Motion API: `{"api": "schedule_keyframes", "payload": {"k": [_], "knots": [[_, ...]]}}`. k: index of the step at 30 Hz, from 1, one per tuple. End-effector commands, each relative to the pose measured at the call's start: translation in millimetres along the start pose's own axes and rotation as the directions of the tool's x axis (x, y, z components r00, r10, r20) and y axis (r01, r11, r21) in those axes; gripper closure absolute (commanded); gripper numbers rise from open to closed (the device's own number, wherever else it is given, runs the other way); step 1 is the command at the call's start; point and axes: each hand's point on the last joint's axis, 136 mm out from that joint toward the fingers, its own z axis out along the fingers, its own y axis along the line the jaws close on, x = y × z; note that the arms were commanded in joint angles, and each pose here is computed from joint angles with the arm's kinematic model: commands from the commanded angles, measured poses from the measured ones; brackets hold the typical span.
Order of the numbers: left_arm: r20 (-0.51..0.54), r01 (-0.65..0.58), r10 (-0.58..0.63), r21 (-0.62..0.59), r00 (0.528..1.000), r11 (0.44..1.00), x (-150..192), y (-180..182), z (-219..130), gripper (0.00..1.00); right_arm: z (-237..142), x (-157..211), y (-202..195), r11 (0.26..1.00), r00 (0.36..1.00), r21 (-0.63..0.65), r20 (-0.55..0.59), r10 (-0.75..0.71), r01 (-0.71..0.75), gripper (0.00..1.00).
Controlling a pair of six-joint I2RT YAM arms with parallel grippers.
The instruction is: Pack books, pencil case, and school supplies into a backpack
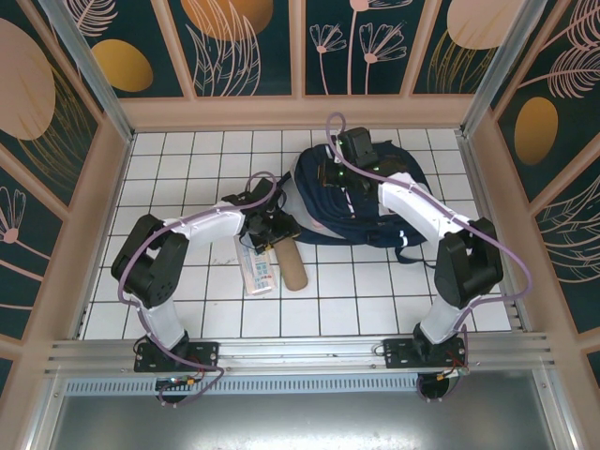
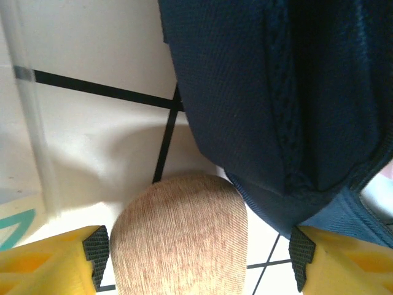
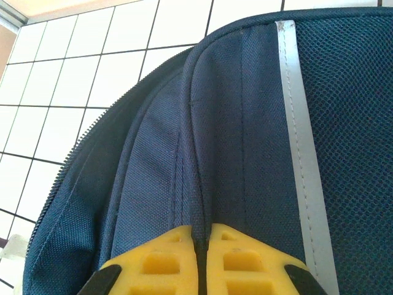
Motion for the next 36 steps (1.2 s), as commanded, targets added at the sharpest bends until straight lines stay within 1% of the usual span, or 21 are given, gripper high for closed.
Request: {"api": "schedule_keyframes", "payload": {"k": [1,5,11,17,19,21,24,25,26,30,33,36], "knots": [[0.017,-0.066,0.068,-0.094,0.998,0.993,8,11,-14,0.19,-25,-14,2,1.0,0.998,-0.004,0.065,0.008,-0.008,0.93],[0.03,-0.104,0.11,-0.153,0.993,0.983,22,14,-18,0.15,-27,-13,1,1.0,0.998,-0.011,0.065,0.004,-0.003,0.93],[0.017,-0.123,0.13,-0.219,0.991,0.968,42,21,-4,0.15,-31,-11,-1,1.0,0.998,-0.026,0.058,-0.004,0.005,0.93],[-0.004,-0.139,0.141,-0.203,0.99,0.969,51,8,14,0.16,-34,-8,-2,0.999,0.998,-0.033,0.056,-0.011,0.013,0.93],[-0.013,-0.139,0.139,-0.209,0.99,0.968,52,8,19,0.2,-36,-8,-3,0.999,0.998,-0.032,0.06,-0.011,0.013,0.93],[-0.015,-0.138,0.138,-0.21,0.99,0.968,53,10,22,0.27,-38,-10,-5,0.999,0.998,-0.031,0.065,-0.009,0.011,0.93],[-0.004,-0.139,0.141,-0.205,0.99,0.969,52,10,18,0.38,-39,-10,-5,1.0,0.998,-0.029,0.069,-0.009,0.011,0.93],[0.003,-0.142,0.146,-0.207,0.989,0.968,51,10,15,0.43,-40,-10,-6,1.0,0.998,-0.028,0.069,-0.007,0.009,0.93],[0.009,-0.145,0.15,-0.208,0.989,0.967,50,9,11,0.46,-40,-11,-6,1.0,0.997,-0.027,0.071,-0.005,0.006,0.93],[0.04,-0.16,0.172,-0.205,0.984,0.966,44,2,-9,0.53,-41,-11,-7,1.0,0.997,-0.025,0.074,0.001,0.001,0.93],[0.071,-0.18,0.198,-0.203,0.978,0.962,33,-9,-27,0.55,-44,-13,-7,1.0,0.997,-0.023,0.083,0.004,-0.002,0.93],[0.102,-0.192,0.211,-0.171,0.972,0.967,16,-26,-43,0.55,-46,-13,-7,1.0,0.996,-0.025,0.09,0.006,-0.004,0.93]]}}
